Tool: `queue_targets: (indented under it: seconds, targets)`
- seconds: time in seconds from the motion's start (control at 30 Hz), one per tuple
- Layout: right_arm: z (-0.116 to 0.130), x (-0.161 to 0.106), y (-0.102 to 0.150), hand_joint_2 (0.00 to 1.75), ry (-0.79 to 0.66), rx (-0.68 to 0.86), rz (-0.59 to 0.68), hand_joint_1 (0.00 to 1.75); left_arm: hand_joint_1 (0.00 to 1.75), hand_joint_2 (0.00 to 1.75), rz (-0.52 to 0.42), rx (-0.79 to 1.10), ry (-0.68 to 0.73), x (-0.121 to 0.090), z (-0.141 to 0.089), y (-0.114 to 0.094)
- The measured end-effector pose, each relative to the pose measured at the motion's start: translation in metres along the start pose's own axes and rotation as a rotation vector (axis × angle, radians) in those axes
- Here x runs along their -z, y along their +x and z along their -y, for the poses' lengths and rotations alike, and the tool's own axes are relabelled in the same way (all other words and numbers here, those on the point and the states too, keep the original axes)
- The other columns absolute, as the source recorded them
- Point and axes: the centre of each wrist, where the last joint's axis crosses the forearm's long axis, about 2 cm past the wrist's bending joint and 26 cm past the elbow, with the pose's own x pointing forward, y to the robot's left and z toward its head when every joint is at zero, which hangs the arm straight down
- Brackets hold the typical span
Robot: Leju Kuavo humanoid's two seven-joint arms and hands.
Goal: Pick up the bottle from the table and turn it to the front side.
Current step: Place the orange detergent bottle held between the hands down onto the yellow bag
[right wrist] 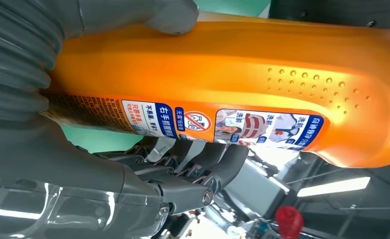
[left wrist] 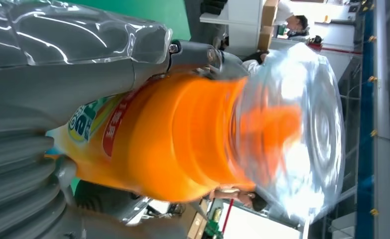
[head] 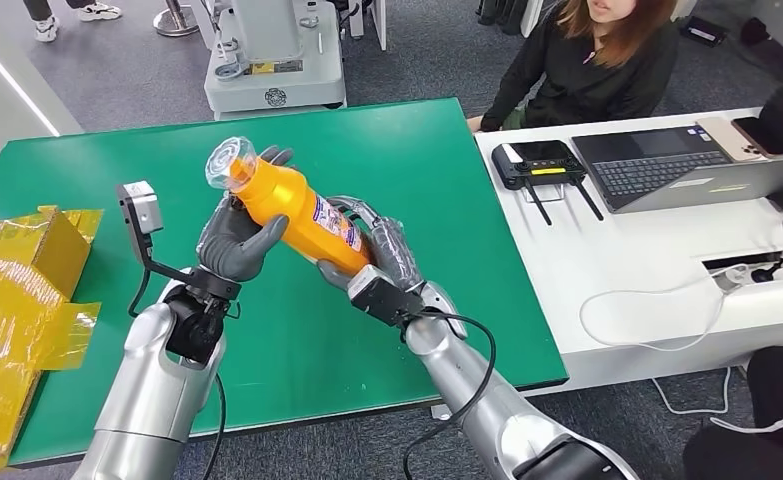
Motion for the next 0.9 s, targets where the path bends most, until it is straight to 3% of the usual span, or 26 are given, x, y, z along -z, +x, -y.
queue_targets:
  seconds: [0.77, 0.83, 0.9]
  targets:
    - [-0.0051, 0.0074, 0.0069, 1.75, 0.028, -0.023, 0.008, 1.75, 1.75, 1.75, 0.034, -0.06, 0.02, -0.0044, -0.0034, 0.0008]
    - [-0.0053, 0.0075, 0.0071, 1.75, 0.027, -0.017, 0.01, 1.47, 1.75, 1.75, 0.04, -0.057, 0.026, -0.0055, -0.0026, 0.0007]
    - [-0.0054, 0.0074, 0.0073, 1.75, 0.022, -0.006, 0.01, 0.6, 1.75, 1.75, 0.046, -0.053, 0.034, -0.0068, -0.0017, 0.0007]
